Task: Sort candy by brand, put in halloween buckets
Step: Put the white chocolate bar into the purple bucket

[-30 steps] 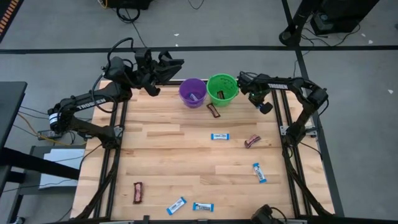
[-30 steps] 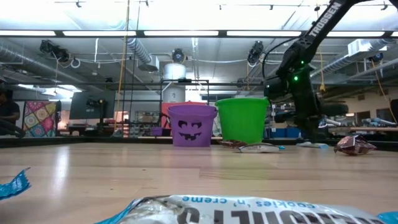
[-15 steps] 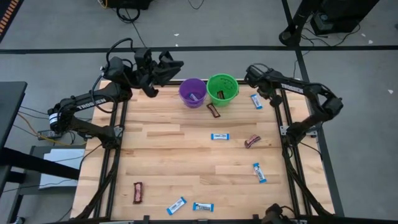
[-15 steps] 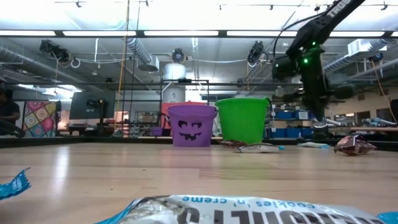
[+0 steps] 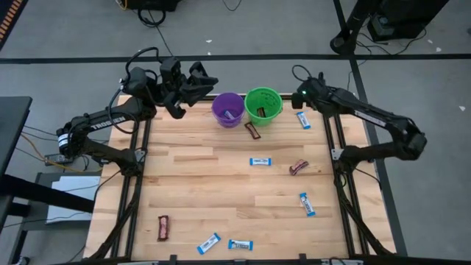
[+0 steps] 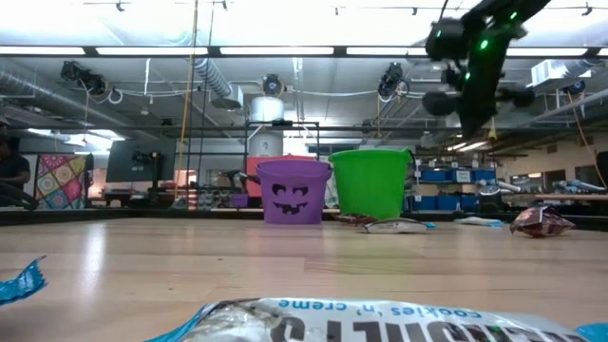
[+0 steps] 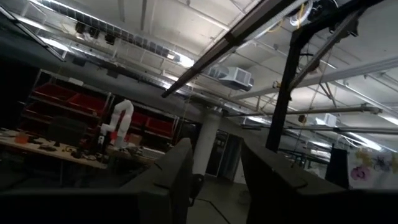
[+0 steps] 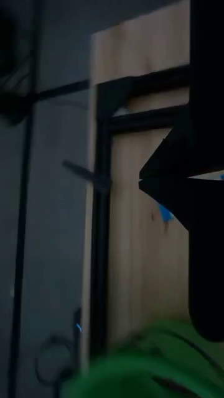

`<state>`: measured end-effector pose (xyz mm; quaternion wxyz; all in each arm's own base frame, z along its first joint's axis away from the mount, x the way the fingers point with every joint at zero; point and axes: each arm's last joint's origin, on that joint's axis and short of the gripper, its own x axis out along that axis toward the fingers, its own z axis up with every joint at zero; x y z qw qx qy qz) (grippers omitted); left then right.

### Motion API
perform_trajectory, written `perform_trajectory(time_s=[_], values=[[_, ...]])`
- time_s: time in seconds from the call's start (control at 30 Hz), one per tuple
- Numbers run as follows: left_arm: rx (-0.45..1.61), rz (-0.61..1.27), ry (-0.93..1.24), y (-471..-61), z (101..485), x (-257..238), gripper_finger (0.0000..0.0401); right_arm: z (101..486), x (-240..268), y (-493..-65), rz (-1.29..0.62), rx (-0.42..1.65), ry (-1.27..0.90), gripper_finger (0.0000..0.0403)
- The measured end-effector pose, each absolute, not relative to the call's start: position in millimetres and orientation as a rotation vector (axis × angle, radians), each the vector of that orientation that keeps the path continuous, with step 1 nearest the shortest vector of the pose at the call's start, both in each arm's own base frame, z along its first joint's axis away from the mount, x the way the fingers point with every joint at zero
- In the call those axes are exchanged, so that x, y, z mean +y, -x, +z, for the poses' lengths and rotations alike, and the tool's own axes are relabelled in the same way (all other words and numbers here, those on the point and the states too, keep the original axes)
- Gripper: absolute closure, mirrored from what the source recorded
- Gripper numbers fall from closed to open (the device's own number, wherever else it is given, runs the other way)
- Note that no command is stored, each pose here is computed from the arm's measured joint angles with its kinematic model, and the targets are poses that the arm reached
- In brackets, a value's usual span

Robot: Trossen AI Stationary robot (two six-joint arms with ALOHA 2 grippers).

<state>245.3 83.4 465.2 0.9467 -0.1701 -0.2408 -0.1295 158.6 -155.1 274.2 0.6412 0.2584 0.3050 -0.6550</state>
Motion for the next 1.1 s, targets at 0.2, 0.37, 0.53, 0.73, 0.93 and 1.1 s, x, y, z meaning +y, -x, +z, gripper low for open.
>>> perform_trajectory(time_s=[0.2,0.37,0.53,0.73,0.93,1.1], values=[[-0.485,-0.275,0.331,-245.3,465.0,82.9,0.0259,287.0,-128.2,-156.8,-1.028,0.858,-0.482,0.0383],[-0.487,-0.27,0.31,-245.3,465.0,82.9,0.0259,265.7,-117.3,-153.7,-0.917,1.002,-0.447,0.0365],[-0.489,-0.266,0.311,-245.3,465.0,83.0,0.0259,228.6,-111.6,-151.0,-0.783,1.088,-0.486,0.0316],[-0.498,-0.243,0.319,-245.4,465.1,83.8,0.0259,186.0,-103.3,-142.3,-0.735,1.13,-0.569,0.0226],[-0.492,-0.241,0.322,-245.8,464.4,83.9,0.0259,168.8,-106.0,-137.9,-0.792,1.103,-0.604,0.0148],[-0.49,-0.24,0.322,-245.9,464.2,84.0,0.0259,166.6,-115.7,-142.8,-0.876,1.031,-0.602,0.0107]])
